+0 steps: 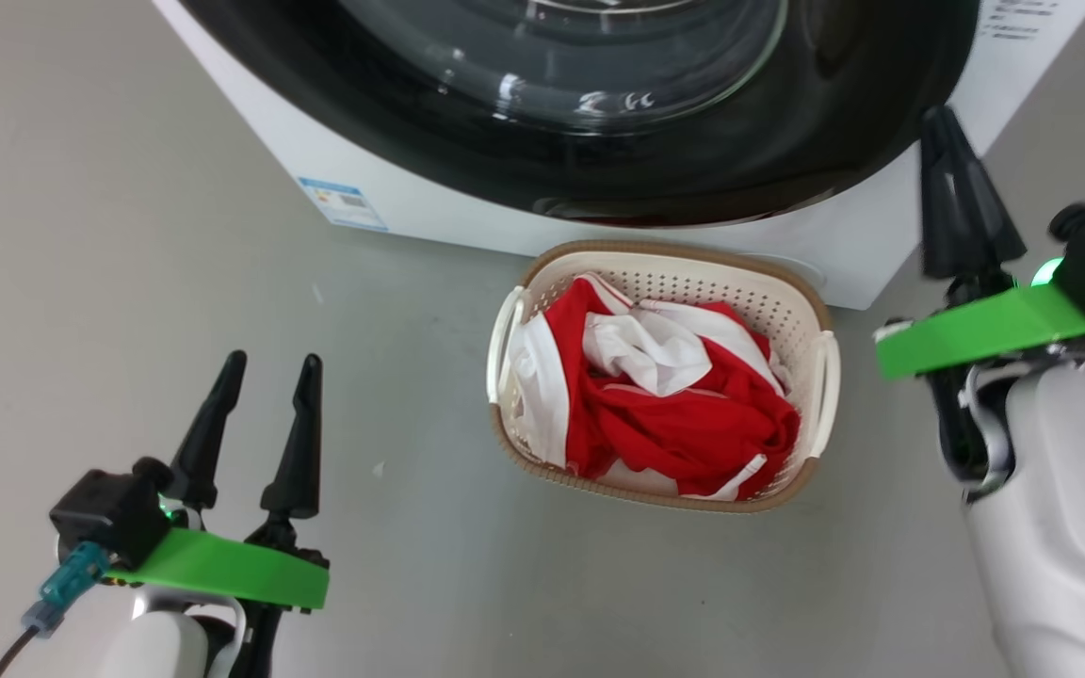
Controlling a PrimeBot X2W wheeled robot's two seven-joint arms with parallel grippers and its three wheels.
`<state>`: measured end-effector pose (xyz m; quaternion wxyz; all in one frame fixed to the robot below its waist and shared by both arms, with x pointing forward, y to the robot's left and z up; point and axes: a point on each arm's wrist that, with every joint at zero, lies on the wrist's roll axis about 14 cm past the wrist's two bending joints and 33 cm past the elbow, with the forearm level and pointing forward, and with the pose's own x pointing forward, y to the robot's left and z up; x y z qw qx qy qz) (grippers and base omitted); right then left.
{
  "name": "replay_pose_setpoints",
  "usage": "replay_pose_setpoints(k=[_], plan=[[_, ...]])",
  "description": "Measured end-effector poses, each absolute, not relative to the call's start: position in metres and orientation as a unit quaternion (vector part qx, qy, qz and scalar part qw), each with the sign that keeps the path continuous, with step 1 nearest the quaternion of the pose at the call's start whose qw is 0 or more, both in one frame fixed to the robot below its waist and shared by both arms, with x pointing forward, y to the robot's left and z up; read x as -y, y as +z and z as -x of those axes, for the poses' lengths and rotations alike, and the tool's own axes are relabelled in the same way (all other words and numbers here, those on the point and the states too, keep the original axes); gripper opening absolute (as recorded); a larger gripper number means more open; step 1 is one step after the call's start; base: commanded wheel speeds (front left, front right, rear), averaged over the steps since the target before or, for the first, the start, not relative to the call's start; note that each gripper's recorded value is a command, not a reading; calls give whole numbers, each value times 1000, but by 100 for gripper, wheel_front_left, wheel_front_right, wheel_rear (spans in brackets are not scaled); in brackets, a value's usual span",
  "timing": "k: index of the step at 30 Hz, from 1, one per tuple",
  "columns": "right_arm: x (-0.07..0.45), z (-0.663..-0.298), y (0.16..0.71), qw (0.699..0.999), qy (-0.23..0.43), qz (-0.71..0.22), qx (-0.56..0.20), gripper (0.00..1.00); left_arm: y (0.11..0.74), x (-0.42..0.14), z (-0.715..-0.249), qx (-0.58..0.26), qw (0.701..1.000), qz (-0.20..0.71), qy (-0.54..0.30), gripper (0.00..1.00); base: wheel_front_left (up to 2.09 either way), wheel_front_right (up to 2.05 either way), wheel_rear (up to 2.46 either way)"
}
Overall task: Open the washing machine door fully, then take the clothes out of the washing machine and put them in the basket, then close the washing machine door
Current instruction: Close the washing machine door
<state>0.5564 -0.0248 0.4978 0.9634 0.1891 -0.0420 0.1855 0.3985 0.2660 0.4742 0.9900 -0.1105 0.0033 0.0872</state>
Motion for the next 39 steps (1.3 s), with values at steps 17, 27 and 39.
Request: replay_pose_setpoints(k=[17,27,39], plan=[[84,-488,472,976,129,-177,-1,100,477,-253,-395,-4,993,103,52,100,0,0,0],[129,-455,464,982,72,-176,-11,100,478,-240,-398,-4,994,104,28,100,0,0,0],[162,-419,455,984,26,-176,-25,100,479,-231,-395,-3,994,104,13,100,0,0,0]])
